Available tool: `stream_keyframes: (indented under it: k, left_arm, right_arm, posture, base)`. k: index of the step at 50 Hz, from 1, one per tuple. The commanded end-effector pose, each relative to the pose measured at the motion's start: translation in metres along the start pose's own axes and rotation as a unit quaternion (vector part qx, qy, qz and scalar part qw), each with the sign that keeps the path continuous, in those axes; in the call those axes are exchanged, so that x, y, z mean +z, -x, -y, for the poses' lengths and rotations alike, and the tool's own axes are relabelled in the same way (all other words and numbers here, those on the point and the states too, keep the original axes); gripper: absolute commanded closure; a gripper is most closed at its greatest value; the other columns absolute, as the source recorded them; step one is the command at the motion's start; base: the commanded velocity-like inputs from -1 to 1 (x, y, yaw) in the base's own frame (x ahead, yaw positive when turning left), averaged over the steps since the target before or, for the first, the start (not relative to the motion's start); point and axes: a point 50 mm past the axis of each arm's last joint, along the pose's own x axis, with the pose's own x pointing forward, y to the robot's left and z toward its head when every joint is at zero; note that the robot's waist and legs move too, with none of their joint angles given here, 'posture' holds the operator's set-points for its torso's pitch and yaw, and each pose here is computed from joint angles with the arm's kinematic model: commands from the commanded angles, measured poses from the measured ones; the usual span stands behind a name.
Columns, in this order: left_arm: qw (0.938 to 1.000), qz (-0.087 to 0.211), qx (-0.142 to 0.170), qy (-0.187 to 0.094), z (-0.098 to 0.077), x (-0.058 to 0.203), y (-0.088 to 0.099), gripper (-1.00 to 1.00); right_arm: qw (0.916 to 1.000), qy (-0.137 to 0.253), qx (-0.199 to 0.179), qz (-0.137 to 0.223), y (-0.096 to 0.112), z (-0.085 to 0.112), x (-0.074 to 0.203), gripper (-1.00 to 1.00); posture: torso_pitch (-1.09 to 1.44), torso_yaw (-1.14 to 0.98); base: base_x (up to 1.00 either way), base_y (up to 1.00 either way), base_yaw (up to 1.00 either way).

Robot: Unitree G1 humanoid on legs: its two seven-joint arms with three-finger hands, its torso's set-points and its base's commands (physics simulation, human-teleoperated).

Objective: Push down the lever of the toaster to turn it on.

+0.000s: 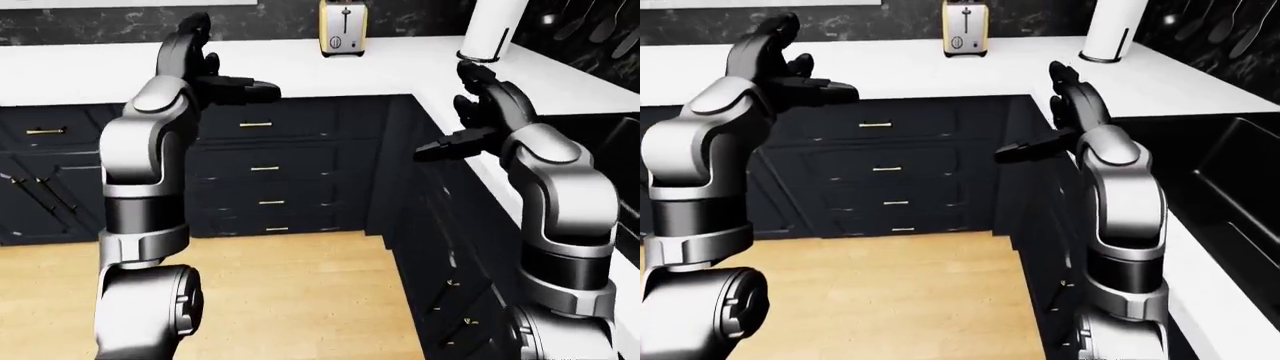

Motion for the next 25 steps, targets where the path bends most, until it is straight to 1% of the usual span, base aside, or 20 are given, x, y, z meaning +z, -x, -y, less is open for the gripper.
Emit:
stream_keyframes:
  k: [1, 9, 15, 25]
  left_arm:
    - [0.9984, 0.057, -0.007, -0.004, 0.0035, 0.0265, 0.0044, -1.0]
    - [0.9983, 0.058, -0.003, -0.004, 0.0013, 0.0276, 0.0045, -1.0]
    - [0.9981, 0.061, -0.004, -0.004, 0.003, 0.0294, 0.0036, -1.0]
    - [0.998, 0.063, 0.001, -0.006, -0.0016, 0.0319, 0.0051, -1.0]
  right_arm:
    - [0.9982, 0.01, -0.03, 0.05, 0.0066, 0.0113, 0.022, -1.0]
    - [0.9984, 0.011, -0.03, 0.047, 0.0061, 0.0111, 0.0208, -1.0]
    - [0.9982, 0.012, -0.03, 0.051, 0.0078, 0.0125, 0.0237, -1.0]
    - [0.9981, 0.016, -0.03, 0.052, 0.0078, 0.0114, 0.0282, -1.0]
  posture:
    - [0.0, 0.0]
    - [0.0, 0.0]
    - [0.0, 0.0]
    - [0.0, 0.0]
  base:
    - [0.29, 0.0, 0.0]
    - [0.29, 0.0, 0.0]
    - [0.29, 0.0, 0.0]
    - [0.29, 0.0, 0.0]
